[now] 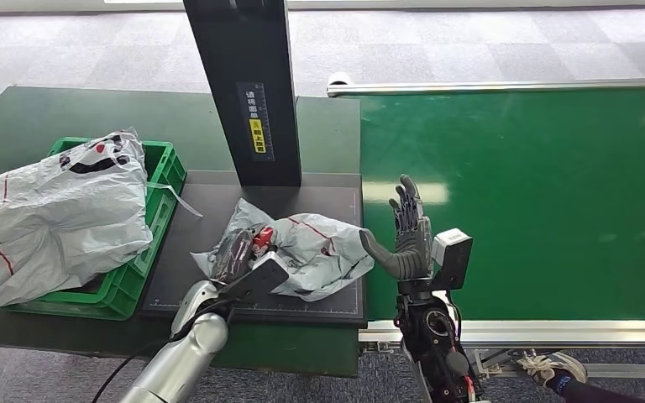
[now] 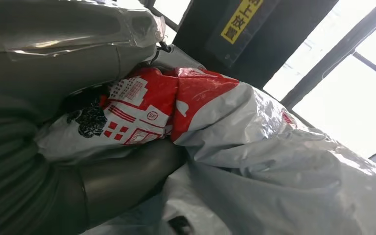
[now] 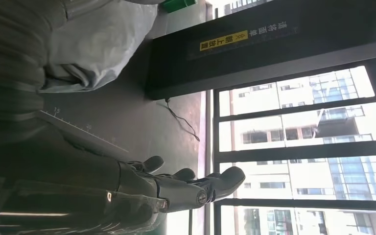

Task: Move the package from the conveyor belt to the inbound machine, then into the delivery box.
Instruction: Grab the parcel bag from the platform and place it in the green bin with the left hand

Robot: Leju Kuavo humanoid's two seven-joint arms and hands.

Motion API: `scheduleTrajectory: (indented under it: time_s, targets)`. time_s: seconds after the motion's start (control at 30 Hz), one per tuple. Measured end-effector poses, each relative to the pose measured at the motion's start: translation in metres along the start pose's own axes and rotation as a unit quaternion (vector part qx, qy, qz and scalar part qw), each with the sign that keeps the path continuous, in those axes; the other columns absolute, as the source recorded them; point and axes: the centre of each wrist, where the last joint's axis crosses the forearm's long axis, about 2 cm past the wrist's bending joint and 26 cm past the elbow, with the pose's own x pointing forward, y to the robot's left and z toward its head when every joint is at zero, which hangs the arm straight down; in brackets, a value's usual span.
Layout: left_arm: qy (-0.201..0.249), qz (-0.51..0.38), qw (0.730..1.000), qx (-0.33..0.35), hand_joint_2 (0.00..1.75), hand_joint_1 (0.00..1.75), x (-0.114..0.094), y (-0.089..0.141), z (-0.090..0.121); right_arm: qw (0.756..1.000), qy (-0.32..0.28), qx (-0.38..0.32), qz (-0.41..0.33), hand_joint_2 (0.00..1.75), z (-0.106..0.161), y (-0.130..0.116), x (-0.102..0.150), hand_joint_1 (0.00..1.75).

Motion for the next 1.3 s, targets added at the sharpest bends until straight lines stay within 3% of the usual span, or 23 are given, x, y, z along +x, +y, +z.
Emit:
scheduleTrajectory:
  time_s: [0.23, 0.43, 0.57, 0.67, 0.8, 0.9, 1.1, 1.3]
  targets:
    - [-0.067, 0.02, 0.997, 0.045, 1.75, 1.75, 0.007, 0.003, 0.004, 1.0, -0.002, 0.001, -0.002, 1.75, 0.0, 0.0, 0.0, 0.0]
    - [-0.088, 0.023, 0.994, 0.065, 1.75, 1.75, 0.012, 0.006, 0.005, 1.0, -0.003, 0.0, -0.003, 1.75, 0.0, 0.0, 0.0, 0.0]
    - [-0.119, 0.045, 0.985, 0.115, 1.75, 1.75, 0.018, 0.009, 0.007, 1.0, -0.004, -0.001, -0.003, 1.75, 0.0, -0.001, 0.0, 0.0]
    - [-0.131, 0.107, 0.973, 0.159, 1.75, 1.75, 0.026, 0.016, 0.005, 1.0, -0.005, -0.002, -0.004, 1.75, 0.0, -0.001, 0.0, 0.0]
    - [-0.112, 0.295, 0.93, 0.186, 1.75, 1.75, 0.03, 0.027, 0.003, 1.0, -0.004, -0.006, -0.004, 1.75, 0.002, -0.003, 0.0, 0.0]
    - [-0.114, 0.339, 0.907, 0.22, 1.75, 1.75, 0.027, 0.036, 0.005, 1.0, -0.002, -0.008, -0.003, 1.75, 0.004, -0.005, -0.001, 0.0]
    - [-0.123, 0.313, 0.896, 0.291, 1.75, 1.75, 0.025, 0.05, 0.005, 1.0, 0.0, -0.011, -0.001, 1.75, 0.006, -0.006, -0.002, 0.0]
    - [-0.149, 0.084, 0.897, 0.408, 1.75, 1.75, 0.035, 0.077, 0.003, 1.0, 0.001, -0.017, 0.0, 1.75, 0.008, -0.006, -0.002, 0.0]
